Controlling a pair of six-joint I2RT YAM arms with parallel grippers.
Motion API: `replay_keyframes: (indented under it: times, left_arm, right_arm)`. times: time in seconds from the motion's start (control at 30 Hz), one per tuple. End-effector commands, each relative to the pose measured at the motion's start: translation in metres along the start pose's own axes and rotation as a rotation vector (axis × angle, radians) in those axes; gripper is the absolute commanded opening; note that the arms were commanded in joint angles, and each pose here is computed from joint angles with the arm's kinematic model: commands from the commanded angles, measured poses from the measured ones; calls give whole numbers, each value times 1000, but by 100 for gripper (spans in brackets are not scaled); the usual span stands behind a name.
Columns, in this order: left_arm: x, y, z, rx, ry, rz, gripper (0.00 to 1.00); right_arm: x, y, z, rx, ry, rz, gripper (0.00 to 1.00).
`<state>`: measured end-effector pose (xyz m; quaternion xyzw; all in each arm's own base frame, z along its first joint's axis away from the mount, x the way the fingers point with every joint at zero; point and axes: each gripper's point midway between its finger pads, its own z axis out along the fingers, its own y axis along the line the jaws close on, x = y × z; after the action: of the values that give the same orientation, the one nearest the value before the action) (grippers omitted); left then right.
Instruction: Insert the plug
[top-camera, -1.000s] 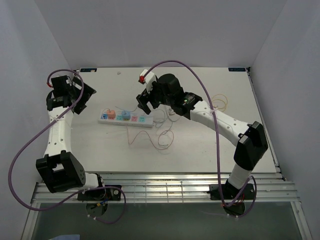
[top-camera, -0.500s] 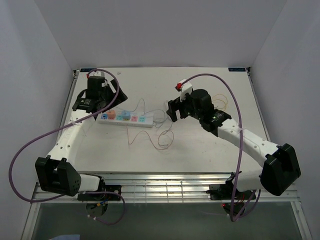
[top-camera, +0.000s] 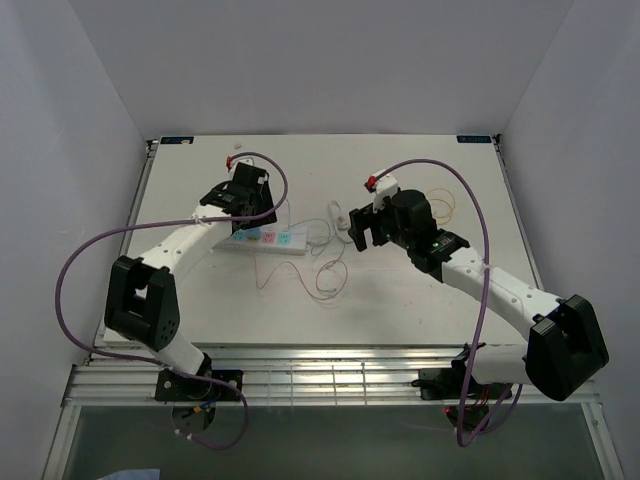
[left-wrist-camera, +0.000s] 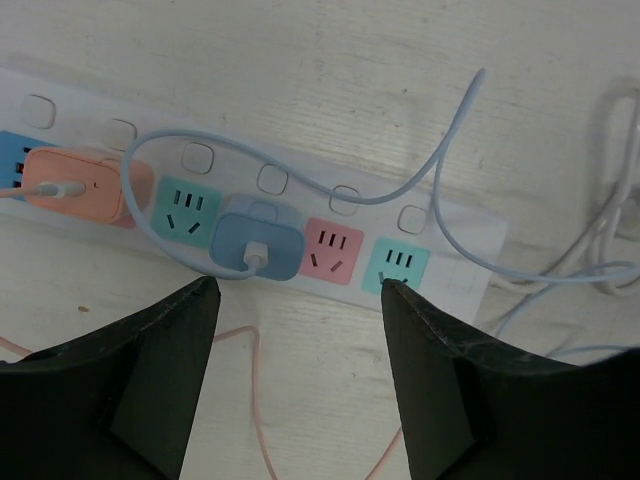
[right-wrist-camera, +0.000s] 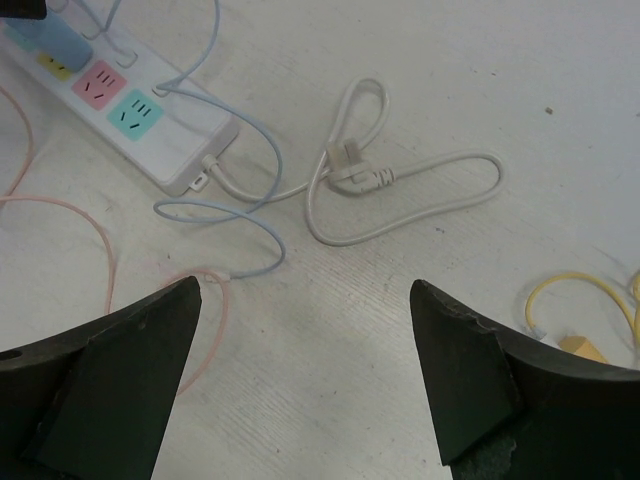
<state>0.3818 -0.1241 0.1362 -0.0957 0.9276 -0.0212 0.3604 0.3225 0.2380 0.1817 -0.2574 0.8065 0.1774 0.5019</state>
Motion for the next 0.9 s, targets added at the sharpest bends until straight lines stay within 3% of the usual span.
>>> replay_keyframes:
  times: [0.0, 0.47, 0.7, 0.87]
  left_arm:
    - [-14, 9, -1, -94, -48, 28, 76]
    - [-3, 14, 27, -163, 6, 138, 76]
    - [5, 15, 36, -170, 29, 149, 67]
    - [4, 15, 37, -170, 22, 145, 53]
  right_arm:
    - [-11, -6, 0, 21, -47, 13, 90]
    - [-1, -15, 4, 31, -20, 28, 90]
    - [2, -17, 4, 35, -15, 35, 90]
    - [2, -17, 5, 32, -13, 39, 90]
